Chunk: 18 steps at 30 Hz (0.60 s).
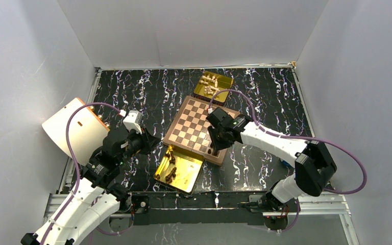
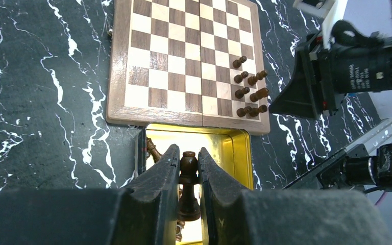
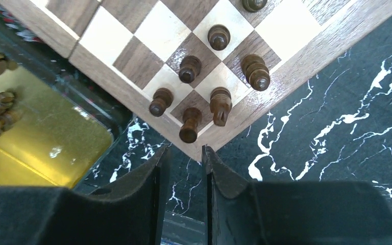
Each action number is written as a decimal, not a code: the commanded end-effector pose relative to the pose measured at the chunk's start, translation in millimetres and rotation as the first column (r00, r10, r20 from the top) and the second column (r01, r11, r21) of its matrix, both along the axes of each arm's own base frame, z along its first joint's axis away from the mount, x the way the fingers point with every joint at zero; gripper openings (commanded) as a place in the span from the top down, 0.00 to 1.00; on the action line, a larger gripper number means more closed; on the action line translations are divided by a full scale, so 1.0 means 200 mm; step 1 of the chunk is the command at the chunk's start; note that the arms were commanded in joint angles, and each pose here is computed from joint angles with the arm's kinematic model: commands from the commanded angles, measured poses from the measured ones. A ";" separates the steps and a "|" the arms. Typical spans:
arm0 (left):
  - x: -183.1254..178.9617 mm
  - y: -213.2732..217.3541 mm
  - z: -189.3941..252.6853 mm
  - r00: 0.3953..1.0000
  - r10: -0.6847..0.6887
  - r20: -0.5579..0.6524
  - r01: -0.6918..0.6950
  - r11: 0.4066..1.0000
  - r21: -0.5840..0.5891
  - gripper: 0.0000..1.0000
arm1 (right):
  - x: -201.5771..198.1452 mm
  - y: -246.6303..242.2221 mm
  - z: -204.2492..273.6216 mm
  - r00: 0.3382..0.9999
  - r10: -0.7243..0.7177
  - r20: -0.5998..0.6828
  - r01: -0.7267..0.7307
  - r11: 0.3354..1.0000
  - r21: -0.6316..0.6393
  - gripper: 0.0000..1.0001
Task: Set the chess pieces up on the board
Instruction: Place the chess piece on the chessboard.
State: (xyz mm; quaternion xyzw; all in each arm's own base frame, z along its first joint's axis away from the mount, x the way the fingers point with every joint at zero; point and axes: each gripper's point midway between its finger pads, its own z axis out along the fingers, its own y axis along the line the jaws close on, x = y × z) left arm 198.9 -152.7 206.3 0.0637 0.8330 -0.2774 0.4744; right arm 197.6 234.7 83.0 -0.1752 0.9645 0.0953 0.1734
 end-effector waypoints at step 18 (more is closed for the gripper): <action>0.00 -0.27 0.31 0.992 -0.078 -0.095 0.026 0.889 -0.458 1.00 | -0.13 0.63 1.09 0.906 0.216 0.364 -0.422 0.523 0.740 0.48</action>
